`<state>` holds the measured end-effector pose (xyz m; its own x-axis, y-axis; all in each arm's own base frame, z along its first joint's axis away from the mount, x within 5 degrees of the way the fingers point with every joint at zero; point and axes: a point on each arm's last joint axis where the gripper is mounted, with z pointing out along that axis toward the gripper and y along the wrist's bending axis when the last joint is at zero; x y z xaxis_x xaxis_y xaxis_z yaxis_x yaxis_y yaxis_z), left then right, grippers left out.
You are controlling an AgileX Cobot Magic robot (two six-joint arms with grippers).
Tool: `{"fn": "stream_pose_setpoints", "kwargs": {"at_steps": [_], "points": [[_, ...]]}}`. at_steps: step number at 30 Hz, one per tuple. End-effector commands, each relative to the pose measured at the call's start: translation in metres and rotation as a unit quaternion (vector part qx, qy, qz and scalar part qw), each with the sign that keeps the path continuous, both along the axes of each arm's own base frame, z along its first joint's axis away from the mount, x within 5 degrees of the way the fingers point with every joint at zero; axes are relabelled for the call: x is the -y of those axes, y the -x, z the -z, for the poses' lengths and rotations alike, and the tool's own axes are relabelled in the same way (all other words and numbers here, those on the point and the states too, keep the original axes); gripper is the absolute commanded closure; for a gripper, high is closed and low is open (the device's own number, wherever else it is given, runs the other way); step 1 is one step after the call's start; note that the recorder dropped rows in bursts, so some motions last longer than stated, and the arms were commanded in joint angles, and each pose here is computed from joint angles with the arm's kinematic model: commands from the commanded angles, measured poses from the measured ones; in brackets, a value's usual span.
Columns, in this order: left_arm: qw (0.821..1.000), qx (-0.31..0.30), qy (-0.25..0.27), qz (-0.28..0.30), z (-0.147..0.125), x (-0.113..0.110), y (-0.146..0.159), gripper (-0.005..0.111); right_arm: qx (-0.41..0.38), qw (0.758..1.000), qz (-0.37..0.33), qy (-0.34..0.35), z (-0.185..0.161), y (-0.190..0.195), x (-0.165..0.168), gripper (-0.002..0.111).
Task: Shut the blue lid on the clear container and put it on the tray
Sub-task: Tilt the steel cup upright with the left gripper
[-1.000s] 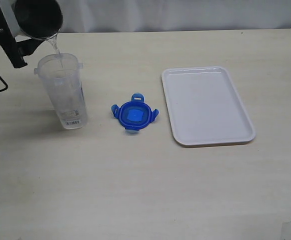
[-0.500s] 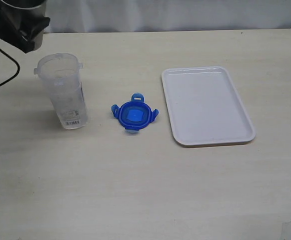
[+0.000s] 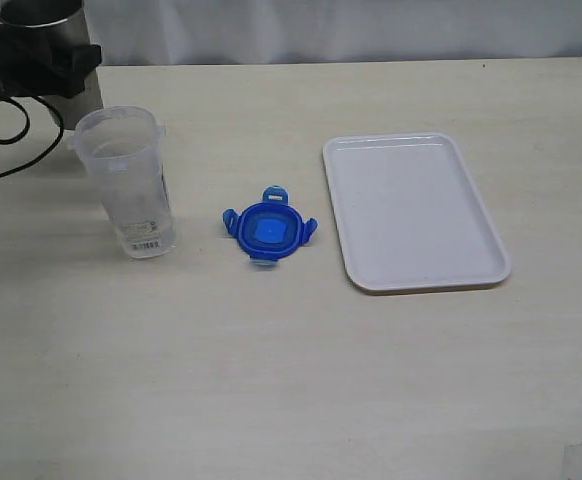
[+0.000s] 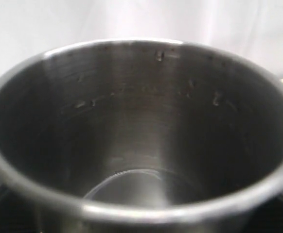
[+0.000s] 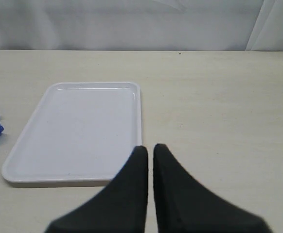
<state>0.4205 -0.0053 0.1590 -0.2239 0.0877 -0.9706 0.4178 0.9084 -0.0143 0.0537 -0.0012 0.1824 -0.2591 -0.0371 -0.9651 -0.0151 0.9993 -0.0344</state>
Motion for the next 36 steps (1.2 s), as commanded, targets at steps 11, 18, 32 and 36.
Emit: {"fn": "stream_pose_setpoints", "kwargs": {"at_steps": [11, 18, 32, 36], "points": [[0.996, 0.09, -0.016, -0.02, -0.004, -0.01, -0.06, 0.107, 0.003, 1.0, -0.002, 0.001, 0.0, 0.0, 0.0, 0.104], [0.994, 0.095, -0.01, -0.052, 0.013, -0.034, -0.074, 0.107, 0.003, 1.0, -0.002, 0.001, 0.0, 0.0, 0.0, 0.104], [0.994, 0.067, 0.008, -0.086, 0.053, -0.056, -0.082, 0.107, 0.003, 1.0, -0.002, 0.001, 0.0, 0.0, 0.0, 0.104], [0.994, 0.063, 0.01, -0.086, 0.054, -0.056, -0.082, 0.107, 0.003, 1.0, -0.002, 0.001, 0.0, 0.0, 0.0, 0.104]]}}
